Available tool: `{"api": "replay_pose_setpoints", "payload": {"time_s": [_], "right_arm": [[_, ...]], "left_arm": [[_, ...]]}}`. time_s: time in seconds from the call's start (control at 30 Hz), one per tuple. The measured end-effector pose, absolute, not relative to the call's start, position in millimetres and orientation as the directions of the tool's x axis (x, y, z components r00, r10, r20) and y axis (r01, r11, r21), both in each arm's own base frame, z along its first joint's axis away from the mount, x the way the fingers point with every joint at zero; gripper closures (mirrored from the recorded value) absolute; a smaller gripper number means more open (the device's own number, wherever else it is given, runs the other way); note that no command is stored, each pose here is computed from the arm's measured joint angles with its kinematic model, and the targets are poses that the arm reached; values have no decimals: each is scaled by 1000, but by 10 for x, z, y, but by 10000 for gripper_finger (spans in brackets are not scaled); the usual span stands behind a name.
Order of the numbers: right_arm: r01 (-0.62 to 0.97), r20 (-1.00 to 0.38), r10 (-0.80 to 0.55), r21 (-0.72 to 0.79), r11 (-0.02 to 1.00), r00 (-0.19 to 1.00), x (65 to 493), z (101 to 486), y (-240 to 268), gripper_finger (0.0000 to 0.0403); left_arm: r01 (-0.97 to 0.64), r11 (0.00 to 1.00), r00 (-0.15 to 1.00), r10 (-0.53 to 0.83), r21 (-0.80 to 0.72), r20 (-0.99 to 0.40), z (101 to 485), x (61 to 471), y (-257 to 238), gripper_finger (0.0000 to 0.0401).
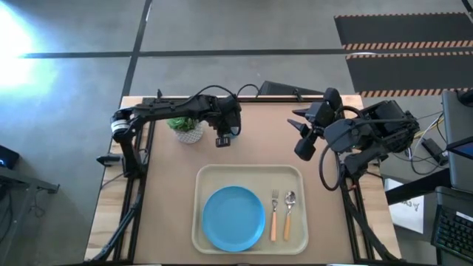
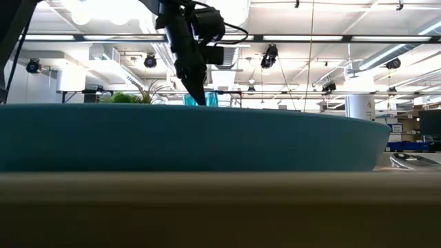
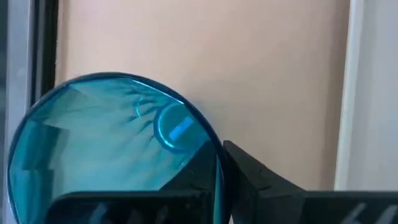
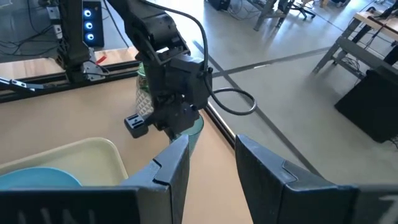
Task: Pick and place plate/cup/fork/spoon on tray
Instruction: Put the blue cup on the gray tray to the top left of the blue plate
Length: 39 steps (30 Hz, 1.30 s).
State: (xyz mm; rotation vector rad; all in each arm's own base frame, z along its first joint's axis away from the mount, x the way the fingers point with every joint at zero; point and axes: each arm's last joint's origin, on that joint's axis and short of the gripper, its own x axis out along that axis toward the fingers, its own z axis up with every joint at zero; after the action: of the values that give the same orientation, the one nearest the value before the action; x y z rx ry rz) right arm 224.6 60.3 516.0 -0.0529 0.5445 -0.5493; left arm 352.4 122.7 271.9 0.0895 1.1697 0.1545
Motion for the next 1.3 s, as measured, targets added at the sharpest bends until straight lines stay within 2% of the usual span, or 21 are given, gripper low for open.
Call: {"api": "replay_pose_setpoints", "payload": {"time_s": [0.27, 0.47, 0.63, 0.77, 0.9, 1.07, 1.3], "right_arm": [[482, -479, -511, -193, 855, 714, 2245, 5158, 602, 284], [482, -479, -512, -195, 854, 713, 2244, 5157, 602, 284], [482, -478, -512, -196, 854, 713, 2244, 5157, 602, 284], [483, -478, -512, -194, 854, 714, 2243, 5159, 601, 284], [483, -476, -511, -191, 854, 715, 2245, 5161, 602, 284], [483, -477, -511, -192, 854, 715, 2248, 5159, 604, 285], [481, -479, -510, -191, 855, 715, 2250, 5156, 605, 294]], "left_arm": [[-86, 975, 465, 220, 204, -858, 3089, 3474, 1050, 399], [32, 997, 620, 37, 72, -784, 3566, 3372, 623, 400], [143, 986, 654, -31, 84, -756, 3725, 3378, 205, 400], [185, 982, 652, -87, 47, -754, 3728, 3449, -57, 400], [233, 972, 602, -154, -12, -784, 3567, 3574, -220, 401], [254, 967, 547, -173, -35, -819, 3314, 3761, -362, 401], [272, 962, 585, -182, -21, -790, 3375, 3979, -417, 401]]}}
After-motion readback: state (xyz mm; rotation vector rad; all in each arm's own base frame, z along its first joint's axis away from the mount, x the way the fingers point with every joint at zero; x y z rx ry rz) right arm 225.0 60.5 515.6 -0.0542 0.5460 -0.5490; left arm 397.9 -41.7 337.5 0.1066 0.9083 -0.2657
